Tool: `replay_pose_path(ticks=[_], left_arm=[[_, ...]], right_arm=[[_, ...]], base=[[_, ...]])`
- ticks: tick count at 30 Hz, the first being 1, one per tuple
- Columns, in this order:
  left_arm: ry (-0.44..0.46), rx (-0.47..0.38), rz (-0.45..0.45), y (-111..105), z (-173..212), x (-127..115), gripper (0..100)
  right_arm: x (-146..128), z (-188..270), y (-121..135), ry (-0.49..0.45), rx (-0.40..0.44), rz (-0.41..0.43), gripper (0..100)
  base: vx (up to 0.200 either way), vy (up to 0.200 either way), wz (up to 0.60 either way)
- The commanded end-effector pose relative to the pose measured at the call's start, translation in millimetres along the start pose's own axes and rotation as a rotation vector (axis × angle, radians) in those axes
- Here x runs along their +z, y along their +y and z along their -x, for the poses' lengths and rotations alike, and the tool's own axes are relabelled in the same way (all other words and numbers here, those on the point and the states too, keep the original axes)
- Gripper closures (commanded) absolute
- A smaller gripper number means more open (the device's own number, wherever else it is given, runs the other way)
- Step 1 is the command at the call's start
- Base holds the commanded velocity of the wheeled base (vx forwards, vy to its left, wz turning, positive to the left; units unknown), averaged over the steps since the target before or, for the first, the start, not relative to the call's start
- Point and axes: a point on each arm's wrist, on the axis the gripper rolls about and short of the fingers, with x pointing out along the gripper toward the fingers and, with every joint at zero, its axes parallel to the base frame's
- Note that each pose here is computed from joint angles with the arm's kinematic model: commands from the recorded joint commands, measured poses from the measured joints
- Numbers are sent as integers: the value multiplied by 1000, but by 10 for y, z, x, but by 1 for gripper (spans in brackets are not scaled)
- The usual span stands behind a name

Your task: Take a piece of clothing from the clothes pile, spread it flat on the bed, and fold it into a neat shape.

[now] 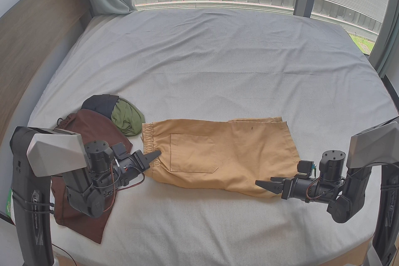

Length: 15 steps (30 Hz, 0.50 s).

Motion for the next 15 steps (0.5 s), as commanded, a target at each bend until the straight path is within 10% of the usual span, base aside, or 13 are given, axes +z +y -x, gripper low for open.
replay_pose_path(ticks=[1, 15], left_arm=[[3, -13, -9, -27, 113, 81, 100], [30, -30, -87, 193, 391, 277, 100]], right_arm=[[0, -4, -2, 0, 1, 1, 0], [3, -6, -2, -1, 1, 1, 0]], base=[[0, 0, 0], [0, 0, 0]])
